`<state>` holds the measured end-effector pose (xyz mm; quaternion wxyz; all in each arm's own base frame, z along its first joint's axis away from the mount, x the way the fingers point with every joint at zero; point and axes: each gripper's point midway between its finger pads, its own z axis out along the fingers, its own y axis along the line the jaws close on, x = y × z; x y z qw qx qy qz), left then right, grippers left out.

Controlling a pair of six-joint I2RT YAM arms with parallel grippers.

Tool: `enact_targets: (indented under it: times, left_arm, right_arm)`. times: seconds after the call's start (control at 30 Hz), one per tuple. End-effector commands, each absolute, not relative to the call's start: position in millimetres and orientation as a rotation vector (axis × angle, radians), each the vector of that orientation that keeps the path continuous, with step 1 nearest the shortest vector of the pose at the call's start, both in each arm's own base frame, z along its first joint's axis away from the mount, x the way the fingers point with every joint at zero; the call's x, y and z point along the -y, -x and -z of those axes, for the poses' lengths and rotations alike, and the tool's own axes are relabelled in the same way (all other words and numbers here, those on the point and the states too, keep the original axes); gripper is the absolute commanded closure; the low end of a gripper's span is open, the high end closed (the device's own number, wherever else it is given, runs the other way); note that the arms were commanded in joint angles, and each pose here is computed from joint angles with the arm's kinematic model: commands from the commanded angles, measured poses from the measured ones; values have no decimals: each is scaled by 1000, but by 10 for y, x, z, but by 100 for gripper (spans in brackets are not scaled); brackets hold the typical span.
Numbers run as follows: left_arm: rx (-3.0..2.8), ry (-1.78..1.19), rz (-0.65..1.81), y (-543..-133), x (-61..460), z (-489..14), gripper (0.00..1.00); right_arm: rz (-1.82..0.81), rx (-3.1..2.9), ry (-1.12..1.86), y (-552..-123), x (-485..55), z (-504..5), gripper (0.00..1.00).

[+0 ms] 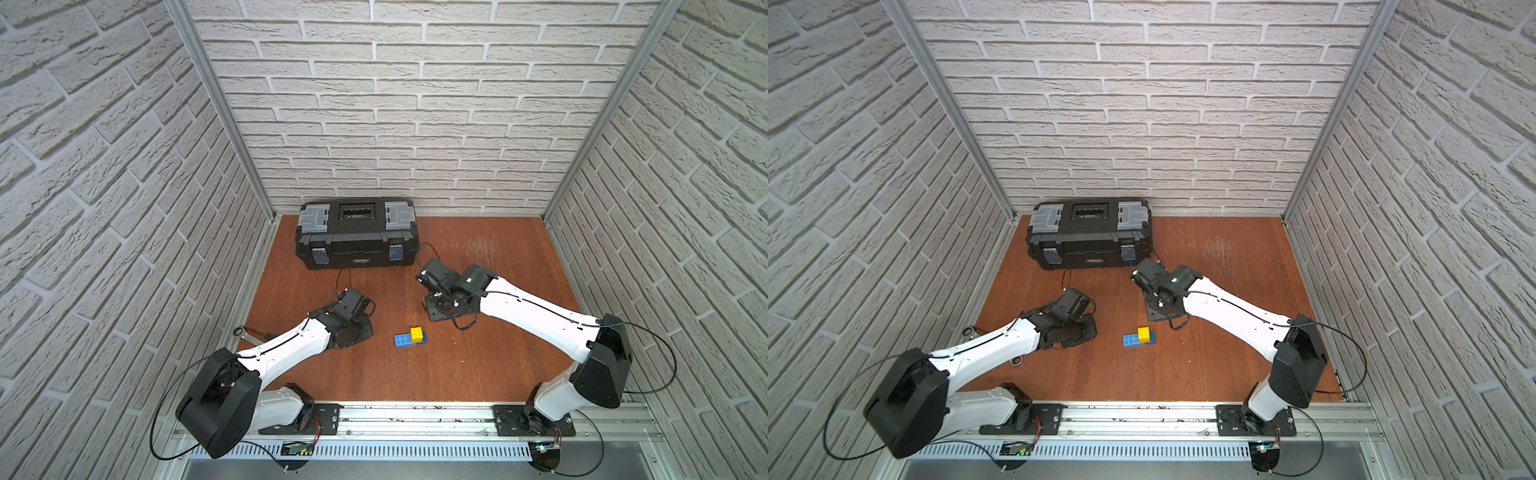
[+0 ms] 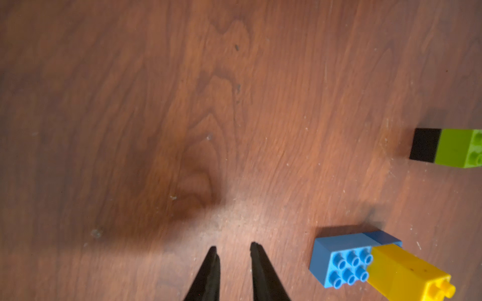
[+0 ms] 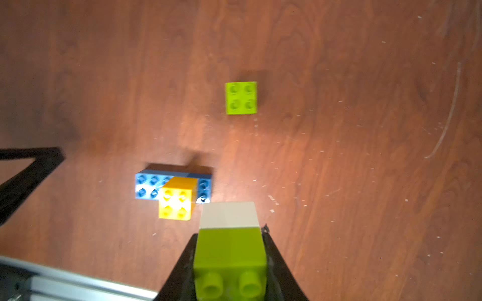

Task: Assemble the number 4 with lego
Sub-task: Pick up the lego brick from the center of the board, then assemble the lego brick with the lego brick.

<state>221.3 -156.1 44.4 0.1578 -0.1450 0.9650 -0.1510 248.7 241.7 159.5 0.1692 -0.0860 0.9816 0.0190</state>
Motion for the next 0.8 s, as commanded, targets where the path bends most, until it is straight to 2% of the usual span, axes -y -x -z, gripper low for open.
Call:
enact_targets:
  times: [0.0,0.27,0.77]
  left_arm:
    - [-2711,484,427,-2249,1473,-472,75]
    - [-2684,587,440,-2142,1286,-428,75]
    - [-2707,568,464,-2084,1290,-351,75]
  right_arm:
    - [-15,-2821,244,-2334,-2680,-1511,94]
    - [6,-2882,286,-2251,-3191,-1142,96]
    - [100,-2944,240,-2273,-3264,-669,98]
